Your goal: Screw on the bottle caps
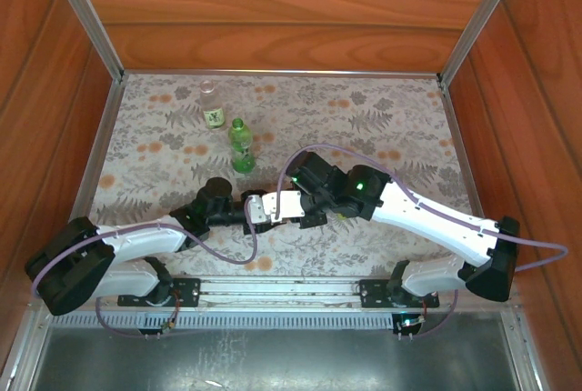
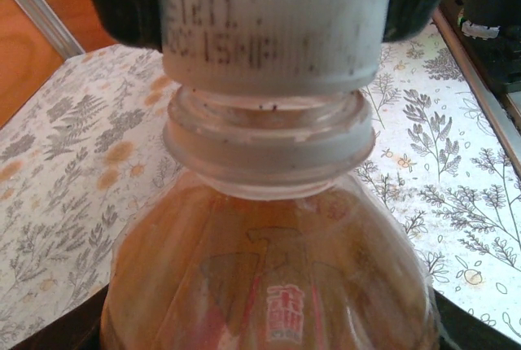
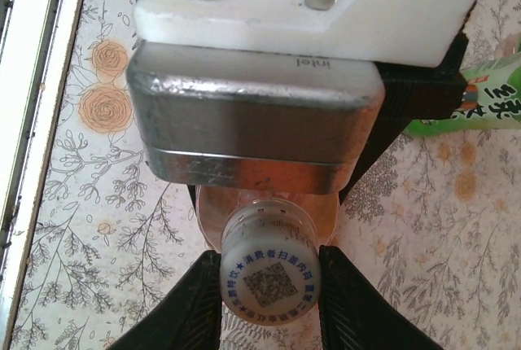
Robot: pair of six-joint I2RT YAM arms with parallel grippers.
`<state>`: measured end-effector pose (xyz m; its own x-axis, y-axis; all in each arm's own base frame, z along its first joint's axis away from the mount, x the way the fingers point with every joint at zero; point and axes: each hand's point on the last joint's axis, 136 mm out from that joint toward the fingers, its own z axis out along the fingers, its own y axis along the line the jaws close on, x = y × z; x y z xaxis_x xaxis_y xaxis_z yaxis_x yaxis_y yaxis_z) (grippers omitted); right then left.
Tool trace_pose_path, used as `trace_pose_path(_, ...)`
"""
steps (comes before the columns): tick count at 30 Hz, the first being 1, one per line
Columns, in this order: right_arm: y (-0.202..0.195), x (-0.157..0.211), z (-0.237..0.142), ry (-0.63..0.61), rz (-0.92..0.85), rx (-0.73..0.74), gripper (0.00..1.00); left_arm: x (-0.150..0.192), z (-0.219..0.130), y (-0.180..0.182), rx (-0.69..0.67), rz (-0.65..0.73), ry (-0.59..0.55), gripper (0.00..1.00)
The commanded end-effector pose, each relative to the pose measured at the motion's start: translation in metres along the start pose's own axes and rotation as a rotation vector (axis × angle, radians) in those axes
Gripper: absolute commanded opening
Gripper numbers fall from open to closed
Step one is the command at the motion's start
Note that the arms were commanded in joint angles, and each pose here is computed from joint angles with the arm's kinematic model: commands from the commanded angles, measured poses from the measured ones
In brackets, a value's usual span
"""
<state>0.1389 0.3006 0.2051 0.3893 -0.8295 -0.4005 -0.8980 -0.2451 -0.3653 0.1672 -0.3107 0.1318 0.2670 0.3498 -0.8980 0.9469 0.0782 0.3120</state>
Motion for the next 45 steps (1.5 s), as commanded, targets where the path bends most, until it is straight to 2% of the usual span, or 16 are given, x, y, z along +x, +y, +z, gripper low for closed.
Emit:
trace_pose_path(1, -0.015, -0.009, -0.001, -0.032, 0.113, 0.073, 0.15, -0.012, -0.002, 0.010, -0.045, 0.041, -0.011, 0.58)
trace_pose_path(5, -0.050, -0.006, -0.003, -0.082, 0.478, 0.250, 0.10, -0.017, -0.004, 0.032, -0.154, 0.068, 0.013, 0.58)
trace_pose_path(7, -0.069, 0.001, -0.006, -0.119, 0.797, 0.350, 0.08, -0.020, -0.003, 0.040, -0.191, 0.078, 0.023, 0.58)
trace_pose_path(9, -0.077, 0.013, -0.010, -0.105, 1.087, 0.405, 0.07, -0.022, 0.000, 0.046, -0.201, 0.088, 0.028, 0.58)
trace_pose_path(11, -0.067, 0.030, -0.007, -0.057, 1.403, 0.385, 0.09, -0.023, 0.005, 0.045, -0.190, 0.094, 0.031, 0.58)
trace_pose_path(12, -0.061, 0.032, -0.003, -0.039, 1.480, 0.355, 0.12, -0.023, 0.007, 0.044, -0.180, 0.097, 0.032, 0.58)
trace_pose_path(14, -0.055, 0.028, 0.000, -0.043, 1.497, 0.308, 0.19, -0.023, 0.011, 0.041, -0.165, 0.099, 0.031, 0.58)
trace_pose_path(17, -0.053, 0.028, -0.008, -0.039, 1.366, 0.298, 0.35, -0.022, 0.013, 0.037, -0.150, 0.096, 0.030, 0.58)
trace_pose_path(19, -0.050, 0.024, -0.017, -0.051, 1.174, 0.281, 0.50, -0.019, 0.012, 0.033, -0.140, 0.087, 0.034, 0.58)
trace_pose_path(22, -0.042, 0.026, -0.030, -0.062, 0.895, 0.275, 0.54, -0.010, 0.011, 0.023, -0.106, 0.082, 0.043, 0.58)
trace_pose_path(26, -0.031, 0.032, -0.045, -0.070, 0.638, 0.285, 0.62, -0.008, 0.010, 0.011, -0.059, 0.075, 0.028, 0.58)
trace_pose_path(29, -0.032, 0.035, -0.049, -0.032, 0.462, 0.304, 0.63, -0.009, 0.008, 0.006, -0.039, 0.076, 0.015, 0.58)
trace_pose_path(32, -0.024, 0.037, -0.041, 0.056, 0.255, 0.237, 0.67, -0.005, 0.010, 0.002, -0.022, 0.076, 0.023, 0.58)
trace_pose_path(35, -0.015, 0.031, -0.030, 0.066, 0.069, 0.159, 0.70, -0.002, 0.012, 0.000, -0.006, 0.074, 0.028, 0.58)
trace_pose_path(40, -0.011, 0.006, -0.018, -0.029, 0.014, 0.080, 0.65, 0.001, 0.012, -0.002, -0.002, 0.080, 0.035, 0.58)
trace_pose_path(45, -0.002, 0.001, -0.007, -0.050, 0.018, 0.008, 0.61, 0.003, 0.011, -0.003, -0.004, 0.081, 0.039, 0.58)
